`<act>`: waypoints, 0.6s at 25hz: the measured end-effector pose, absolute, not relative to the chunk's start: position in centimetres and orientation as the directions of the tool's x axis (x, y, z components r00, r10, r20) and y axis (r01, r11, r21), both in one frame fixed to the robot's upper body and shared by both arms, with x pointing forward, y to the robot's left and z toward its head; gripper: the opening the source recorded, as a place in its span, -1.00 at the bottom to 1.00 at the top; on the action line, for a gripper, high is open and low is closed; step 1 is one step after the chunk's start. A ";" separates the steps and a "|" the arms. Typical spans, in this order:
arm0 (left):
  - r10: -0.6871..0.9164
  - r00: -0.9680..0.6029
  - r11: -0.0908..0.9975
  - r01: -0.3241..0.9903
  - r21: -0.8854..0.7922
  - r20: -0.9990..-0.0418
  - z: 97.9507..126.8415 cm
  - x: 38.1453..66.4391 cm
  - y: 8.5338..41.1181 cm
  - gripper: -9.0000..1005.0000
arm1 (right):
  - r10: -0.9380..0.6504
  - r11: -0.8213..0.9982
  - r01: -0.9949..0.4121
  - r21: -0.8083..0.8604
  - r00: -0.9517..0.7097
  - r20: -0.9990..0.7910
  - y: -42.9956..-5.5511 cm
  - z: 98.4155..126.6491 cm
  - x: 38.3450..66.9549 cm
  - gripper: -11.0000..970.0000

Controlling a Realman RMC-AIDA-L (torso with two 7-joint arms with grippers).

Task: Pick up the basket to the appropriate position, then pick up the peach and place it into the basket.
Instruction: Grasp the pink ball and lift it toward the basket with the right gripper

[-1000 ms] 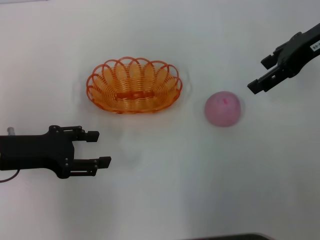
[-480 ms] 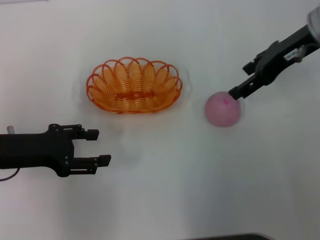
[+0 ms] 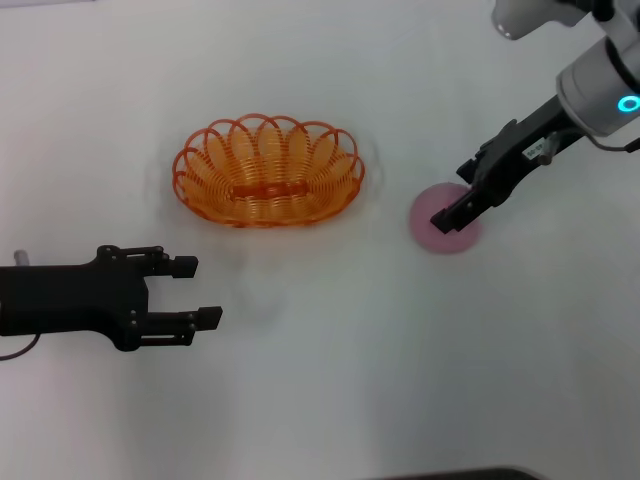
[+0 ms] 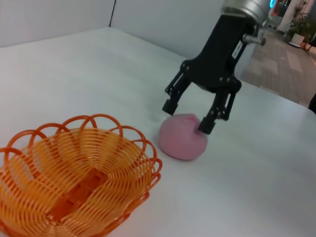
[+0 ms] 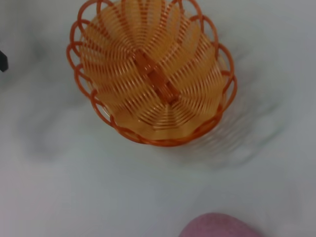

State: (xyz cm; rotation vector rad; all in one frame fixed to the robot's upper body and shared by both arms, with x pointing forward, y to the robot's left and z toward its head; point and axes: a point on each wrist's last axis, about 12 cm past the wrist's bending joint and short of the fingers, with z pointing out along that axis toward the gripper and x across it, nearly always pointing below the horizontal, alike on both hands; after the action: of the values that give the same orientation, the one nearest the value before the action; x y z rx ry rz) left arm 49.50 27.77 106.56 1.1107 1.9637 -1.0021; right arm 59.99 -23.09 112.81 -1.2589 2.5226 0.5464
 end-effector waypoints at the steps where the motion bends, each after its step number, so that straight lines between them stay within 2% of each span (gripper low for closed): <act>1: 0.384 -0.420 0.347 0.891 -0.293 -0.822 106.6 49.5 27.8 0.51 | -0.707 0.550 -0.808 0.213 -0.586 -0.396 -23.0 112.7 60.0 0.87; 15: 0.366 -0.416 0.350 0.890 -0.292 -0.832 106.6 49.6 27.7 0.50 | -0.718 0.538 -0.816 0.209 -0.574 -0.393 -22.5 112.5 60.0 0.82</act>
State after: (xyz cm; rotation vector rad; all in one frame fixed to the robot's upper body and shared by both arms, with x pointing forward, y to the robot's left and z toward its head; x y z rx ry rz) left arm 49.57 27.66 106.56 1.0930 1.9470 -1.0040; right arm 59.99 -22.54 112.50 -1.2850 2.5185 0.5444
